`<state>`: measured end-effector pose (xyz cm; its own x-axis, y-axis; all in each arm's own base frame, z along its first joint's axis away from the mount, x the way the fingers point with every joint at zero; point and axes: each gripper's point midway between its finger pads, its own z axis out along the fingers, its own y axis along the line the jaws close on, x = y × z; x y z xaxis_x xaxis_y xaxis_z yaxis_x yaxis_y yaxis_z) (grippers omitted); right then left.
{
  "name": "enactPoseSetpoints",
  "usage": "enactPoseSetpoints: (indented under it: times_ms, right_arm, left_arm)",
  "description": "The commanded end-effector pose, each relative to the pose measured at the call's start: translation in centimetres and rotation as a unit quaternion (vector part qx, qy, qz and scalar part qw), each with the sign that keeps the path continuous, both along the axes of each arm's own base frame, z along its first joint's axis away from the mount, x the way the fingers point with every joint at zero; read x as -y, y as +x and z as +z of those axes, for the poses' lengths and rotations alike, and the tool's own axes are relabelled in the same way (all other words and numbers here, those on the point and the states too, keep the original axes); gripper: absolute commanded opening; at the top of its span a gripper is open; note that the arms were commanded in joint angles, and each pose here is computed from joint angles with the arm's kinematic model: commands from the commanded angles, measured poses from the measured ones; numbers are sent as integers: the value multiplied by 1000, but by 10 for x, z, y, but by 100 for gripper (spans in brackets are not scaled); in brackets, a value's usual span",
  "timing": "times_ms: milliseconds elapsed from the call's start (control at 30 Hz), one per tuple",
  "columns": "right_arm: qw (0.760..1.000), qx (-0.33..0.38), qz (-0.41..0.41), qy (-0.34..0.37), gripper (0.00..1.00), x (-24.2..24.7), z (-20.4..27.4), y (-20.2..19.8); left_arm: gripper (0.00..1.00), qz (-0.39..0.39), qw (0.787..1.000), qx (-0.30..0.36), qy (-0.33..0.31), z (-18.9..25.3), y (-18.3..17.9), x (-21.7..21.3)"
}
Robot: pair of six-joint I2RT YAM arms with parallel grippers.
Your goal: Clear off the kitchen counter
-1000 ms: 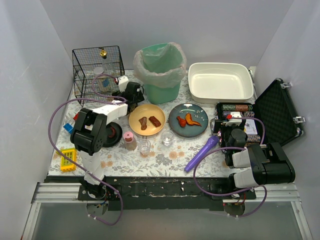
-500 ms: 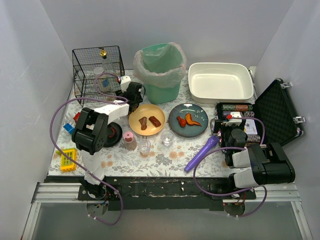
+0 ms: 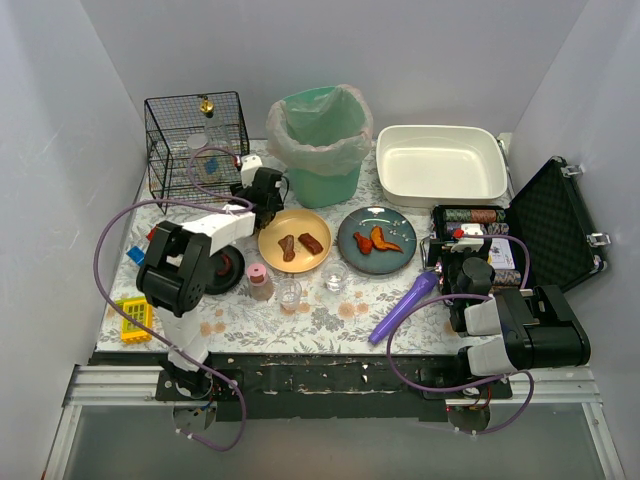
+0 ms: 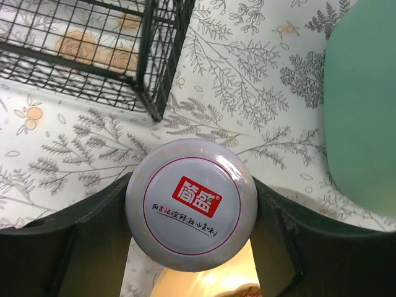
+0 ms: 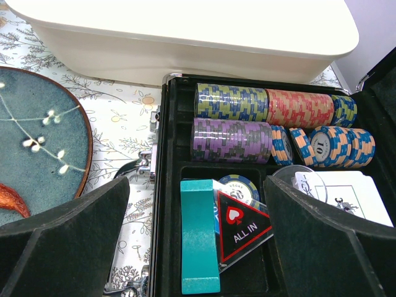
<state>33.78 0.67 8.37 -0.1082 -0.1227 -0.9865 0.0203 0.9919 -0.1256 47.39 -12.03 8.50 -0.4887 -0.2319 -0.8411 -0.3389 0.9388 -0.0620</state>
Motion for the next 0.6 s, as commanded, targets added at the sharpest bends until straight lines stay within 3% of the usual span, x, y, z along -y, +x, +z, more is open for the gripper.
enactPoseSetpoints:
  times_ms: [0,367,567]
  right_arm:
    - [1000,30,-2,-3,98,0,14,3]
    - [1000,30,-3,-3,98,1,14,3]
    - [1000,30,-2,-3,98,0,14,3]
  left_arm:
    - [0,-11,995,91,-30,85,-2,2]
    - [0,-47,989,135,-30,148,-38,-12]
    - [0,-24,985,152,-84,180,-50,-70]
